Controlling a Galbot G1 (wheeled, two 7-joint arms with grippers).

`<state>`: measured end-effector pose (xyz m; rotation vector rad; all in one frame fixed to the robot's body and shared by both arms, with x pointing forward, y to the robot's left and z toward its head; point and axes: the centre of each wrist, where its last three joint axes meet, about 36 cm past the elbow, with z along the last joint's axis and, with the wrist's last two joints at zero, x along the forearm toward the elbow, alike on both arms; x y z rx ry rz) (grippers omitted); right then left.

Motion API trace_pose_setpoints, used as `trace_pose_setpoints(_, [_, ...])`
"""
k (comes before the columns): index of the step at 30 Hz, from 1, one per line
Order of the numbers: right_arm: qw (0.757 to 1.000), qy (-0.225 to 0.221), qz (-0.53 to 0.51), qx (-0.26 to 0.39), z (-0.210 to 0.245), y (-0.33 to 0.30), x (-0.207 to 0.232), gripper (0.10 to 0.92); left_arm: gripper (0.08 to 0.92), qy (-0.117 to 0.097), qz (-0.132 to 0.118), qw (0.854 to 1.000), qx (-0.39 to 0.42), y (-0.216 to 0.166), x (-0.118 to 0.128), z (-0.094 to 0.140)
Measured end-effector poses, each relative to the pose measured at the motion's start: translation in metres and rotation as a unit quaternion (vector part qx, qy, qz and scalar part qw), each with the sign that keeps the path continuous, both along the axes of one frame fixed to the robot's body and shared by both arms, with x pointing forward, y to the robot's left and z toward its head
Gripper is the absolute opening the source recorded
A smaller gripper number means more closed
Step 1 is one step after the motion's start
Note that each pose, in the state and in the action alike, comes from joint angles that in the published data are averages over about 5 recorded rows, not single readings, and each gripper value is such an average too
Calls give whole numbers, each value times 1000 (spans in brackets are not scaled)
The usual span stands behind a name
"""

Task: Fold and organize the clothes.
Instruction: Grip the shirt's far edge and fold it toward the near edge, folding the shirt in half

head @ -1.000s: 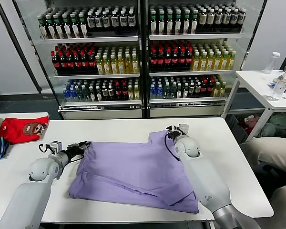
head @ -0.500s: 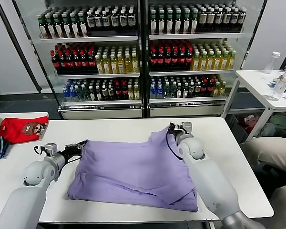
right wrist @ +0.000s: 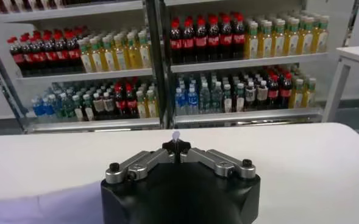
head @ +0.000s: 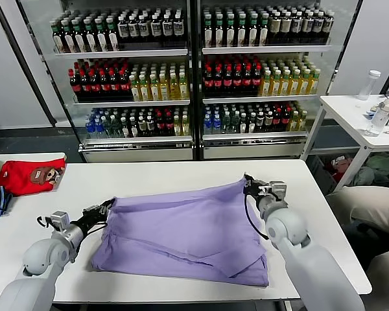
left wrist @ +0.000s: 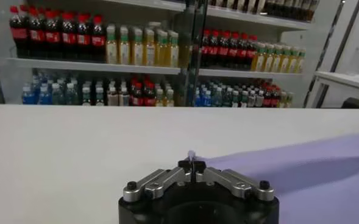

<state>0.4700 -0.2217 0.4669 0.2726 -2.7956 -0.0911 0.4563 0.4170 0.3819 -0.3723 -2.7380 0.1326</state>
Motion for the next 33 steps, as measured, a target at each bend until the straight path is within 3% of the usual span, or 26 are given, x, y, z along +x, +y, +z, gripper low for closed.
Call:
trace_pose_setpoints(14, [1000, 11, 10, -17, 0, -1, -69, 113, 85, -16, 5, 1000, -7, -7, -38, -2])
trace_pose_setpoints(33, [999, 33, 11, -38, 2, -6, -105, 113, 85, -2, -6, 1000, 12, -14, -71, 14])
